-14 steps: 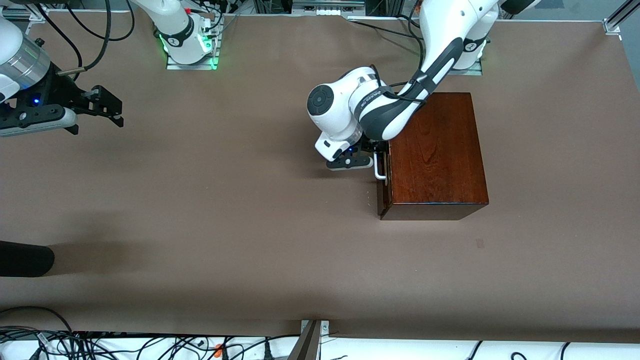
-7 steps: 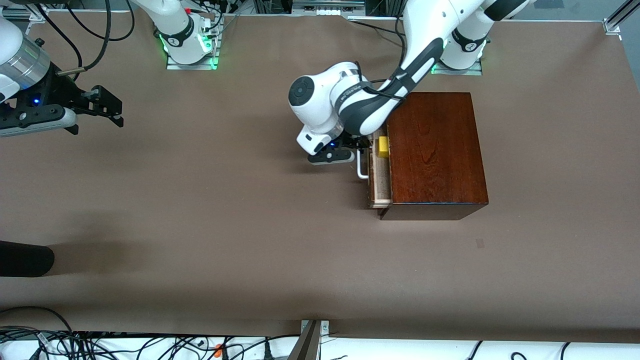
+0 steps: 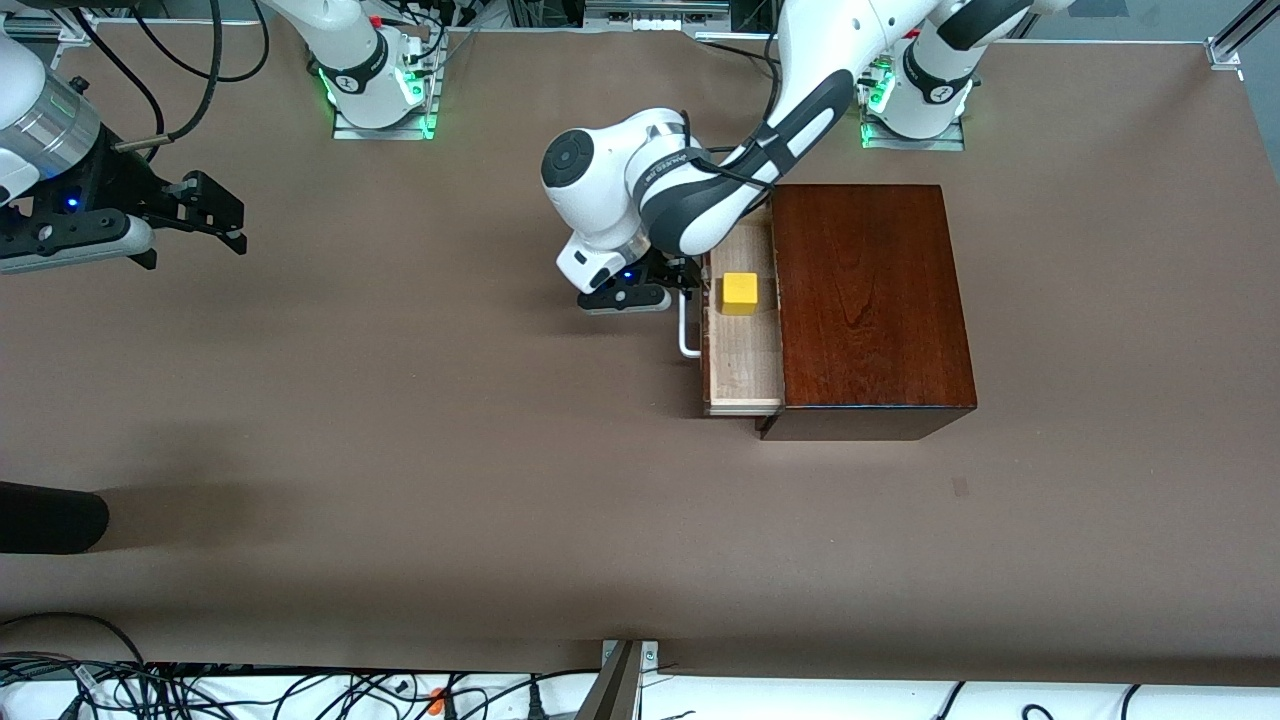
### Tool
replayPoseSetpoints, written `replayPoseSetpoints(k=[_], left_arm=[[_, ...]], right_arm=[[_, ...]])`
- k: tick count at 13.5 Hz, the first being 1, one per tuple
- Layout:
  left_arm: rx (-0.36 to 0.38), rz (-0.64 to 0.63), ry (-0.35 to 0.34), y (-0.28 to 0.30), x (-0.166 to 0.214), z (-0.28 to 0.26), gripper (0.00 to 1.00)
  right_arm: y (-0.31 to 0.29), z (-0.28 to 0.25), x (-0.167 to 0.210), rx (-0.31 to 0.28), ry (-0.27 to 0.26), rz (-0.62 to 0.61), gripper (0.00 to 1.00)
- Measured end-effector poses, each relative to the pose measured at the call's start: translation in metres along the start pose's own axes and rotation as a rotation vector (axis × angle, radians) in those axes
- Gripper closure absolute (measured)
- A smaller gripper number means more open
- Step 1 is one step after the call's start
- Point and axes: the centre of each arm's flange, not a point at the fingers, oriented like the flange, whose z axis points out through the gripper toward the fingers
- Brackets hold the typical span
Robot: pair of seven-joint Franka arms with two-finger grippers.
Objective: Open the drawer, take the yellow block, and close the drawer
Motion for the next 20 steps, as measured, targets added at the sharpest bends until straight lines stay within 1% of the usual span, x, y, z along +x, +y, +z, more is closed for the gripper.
replayPoseSetpoints(k=[7, 10, 12, 14, 15, 18, 20], left_arm=[[-0.061, -0.019, 0.03, 0.026, -0.004, -0.025, 0.0], [-0.107, -0.028, 0.042, 0.032, -0.002, -0.043, 0.0], [-0.141, -0.056, 0.036, 0.026, 0.006, -0.059, 0.0], [-0.188, -0.117, 0.021, -0.003, 0.028, -0.093, 0.0], [-0.208, -0.144, 0.011, -0.03, 0.042, -0.117, 0.0], [-0.245, -0.169, -0.009, -0.136, 0.073, -0.181, 0.0], [-0.234, -0.182, -0.016, -0.207, 0.089, -0.2, 0.0]], right_arm=[[0.002, 0.001, 0.0, 0.0, -0.001, 0.003, 0.0], [0.006, 0.003, 0.001, -0.001, -0.005, 0.01, 0.0], [0.008, 0.007, 0.002, -0.001, -0.011, 0.015, 0.0], [0.009, 0.012, 0.004, -0.001, -0.021, 0.016, 0.0], [0.009, 0.016, 0.006, -0.001, -0.028, 0.016, 0.0], [0.01, 0.038, 0.014, -0.002, -0.066, 0.017, 0.0], [0.008, 0.056, 0.02, -0.001, -0.097, 0.008, 0.0]])
